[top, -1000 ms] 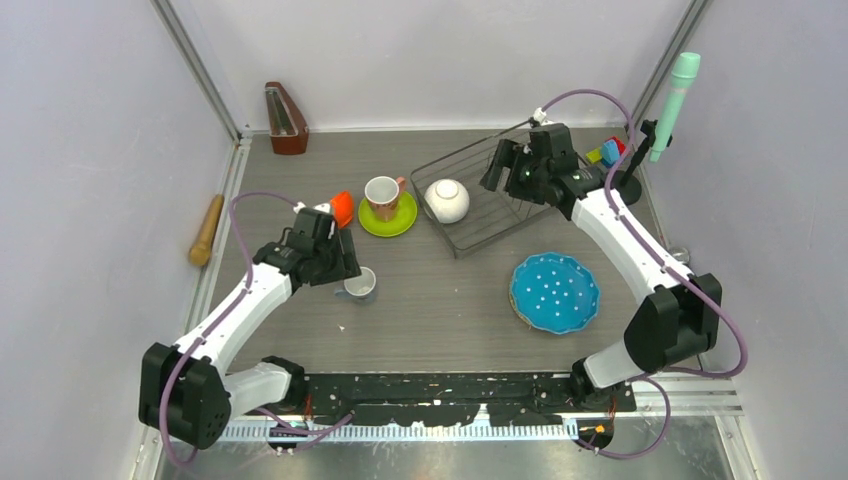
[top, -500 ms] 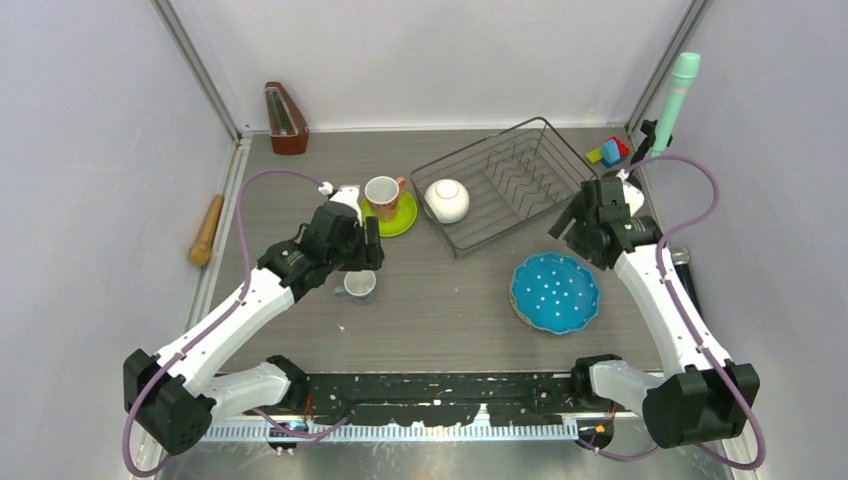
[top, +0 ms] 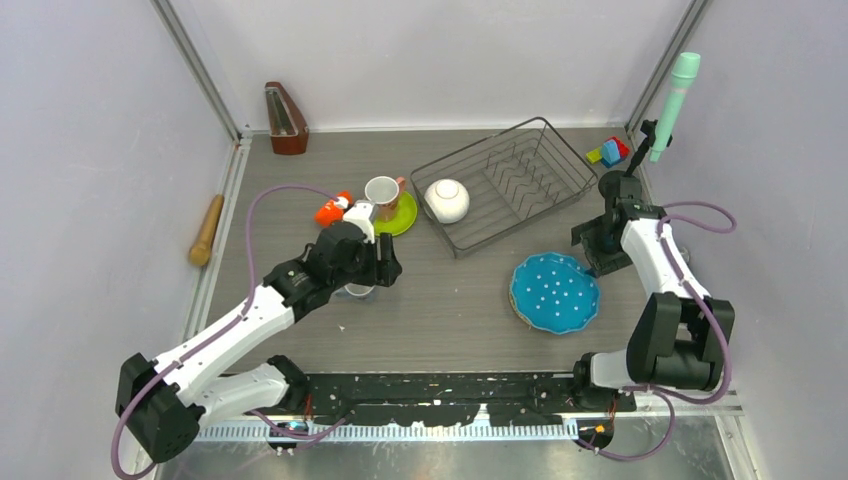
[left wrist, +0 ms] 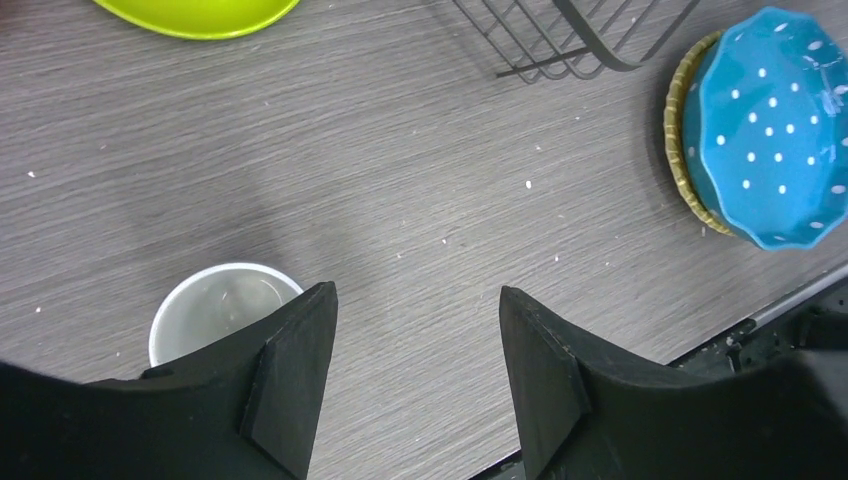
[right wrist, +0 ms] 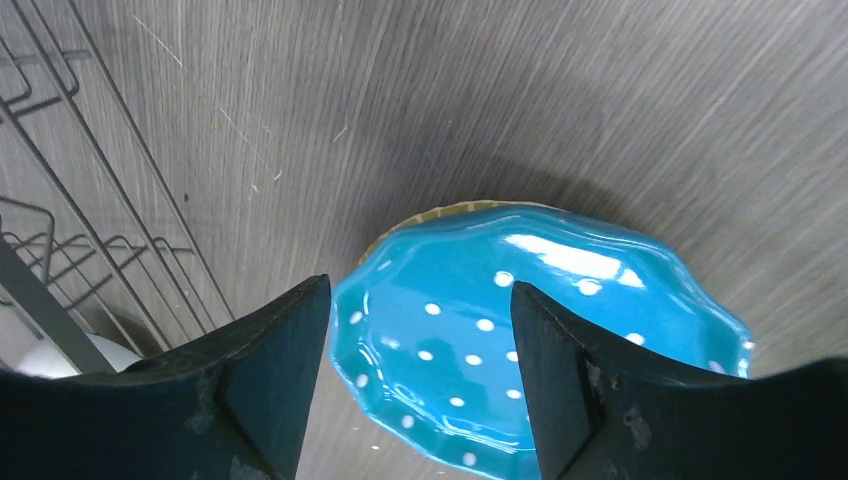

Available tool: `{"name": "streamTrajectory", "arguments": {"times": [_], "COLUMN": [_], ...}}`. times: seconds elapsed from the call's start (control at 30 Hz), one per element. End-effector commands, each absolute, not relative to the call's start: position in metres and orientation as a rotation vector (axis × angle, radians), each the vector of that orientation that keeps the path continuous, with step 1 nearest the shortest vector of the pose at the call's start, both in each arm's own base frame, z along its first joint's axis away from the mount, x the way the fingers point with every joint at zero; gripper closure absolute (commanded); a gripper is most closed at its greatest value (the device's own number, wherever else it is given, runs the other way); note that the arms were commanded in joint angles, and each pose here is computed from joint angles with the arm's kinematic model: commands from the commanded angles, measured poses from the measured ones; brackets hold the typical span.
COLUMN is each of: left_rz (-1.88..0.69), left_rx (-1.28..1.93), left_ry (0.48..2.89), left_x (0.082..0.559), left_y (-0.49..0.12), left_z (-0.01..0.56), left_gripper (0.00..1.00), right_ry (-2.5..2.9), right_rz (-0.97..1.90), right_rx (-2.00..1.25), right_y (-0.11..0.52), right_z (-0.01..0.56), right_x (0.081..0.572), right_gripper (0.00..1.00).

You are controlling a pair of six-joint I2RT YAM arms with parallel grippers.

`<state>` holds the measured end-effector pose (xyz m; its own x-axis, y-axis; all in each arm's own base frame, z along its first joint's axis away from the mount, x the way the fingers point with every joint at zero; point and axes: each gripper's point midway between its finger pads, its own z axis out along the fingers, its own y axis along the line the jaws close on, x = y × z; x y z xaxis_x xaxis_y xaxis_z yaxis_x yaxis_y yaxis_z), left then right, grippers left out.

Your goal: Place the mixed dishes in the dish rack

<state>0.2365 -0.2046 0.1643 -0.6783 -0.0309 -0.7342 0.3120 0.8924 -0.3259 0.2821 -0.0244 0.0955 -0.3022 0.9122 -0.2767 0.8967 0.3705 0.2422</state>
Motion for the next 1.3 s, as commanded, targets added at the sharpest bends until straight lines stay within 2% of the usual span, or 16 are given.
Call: {"name": "streamTrajectory", "arguments": {"times": [0.0,0.3,0.5,0.53,0.63,0.8,0.87,0.9,1.1,1.27], "left_rz": [-0.665,-0.667,-0.631,-0.625,-0.61,-0.603,-0.61,-0.619,-0.78,-0.891], "left_rx": [0.194,0.209,0.227,0.226,0.223,0.217,0.22,0.226,0.276,0.329], "left_ry": [2.138,2.114,2.104,2.102,2.099,2.099,2.099,2.098,2.102,1.997], "left_x": [0.242,0.241,0.242,0.242,0.243,0.244,0.245,0.245,0.242,0.239], "left_y": [-0.219,-0.217,-0.212,-0.211,-0.208,-0.207,-0.21,-0.212,-0.244,-0.293], "left_z": [0.191,0.191,0.19,0.189,0.186,0.183,0.184,0.184,0.186,0.196], "left_gripper": [0.37,0.35,0.34,0.34,0.33,0.33,0.33,0.32,0.35,0.34], "right_ry": [2.179,2.163,2.256,2.272,2.318,2.34,2.326,2.318,2.263,2.187], "right_rz": [0.209,0.347,0.308,0.299,0.243,0.229,0.27,0.297,0.5,0.638], "right_rx": [1.773,1.96,2.047,2.063,2.092,2.118,2.096,2.08,2.037,1.992], "right_y": [-0.017,0.001,0.008,0.01,0.01,0.013,0.014,0.014,0.031,0.043], "right_z": [0.085,0.059,0.042,0.039,0.032,0.033,0.04,0.044,0.079,0.111], "right_x": [0.303,0.311,0.303,0.3,0.29,0.282,0.288,0.291,0.303,0.307], "right_gripper": [0.3,0.31,0.39,0.43,0.72,0.83,0.89,0.97,1.0,1.0]}}
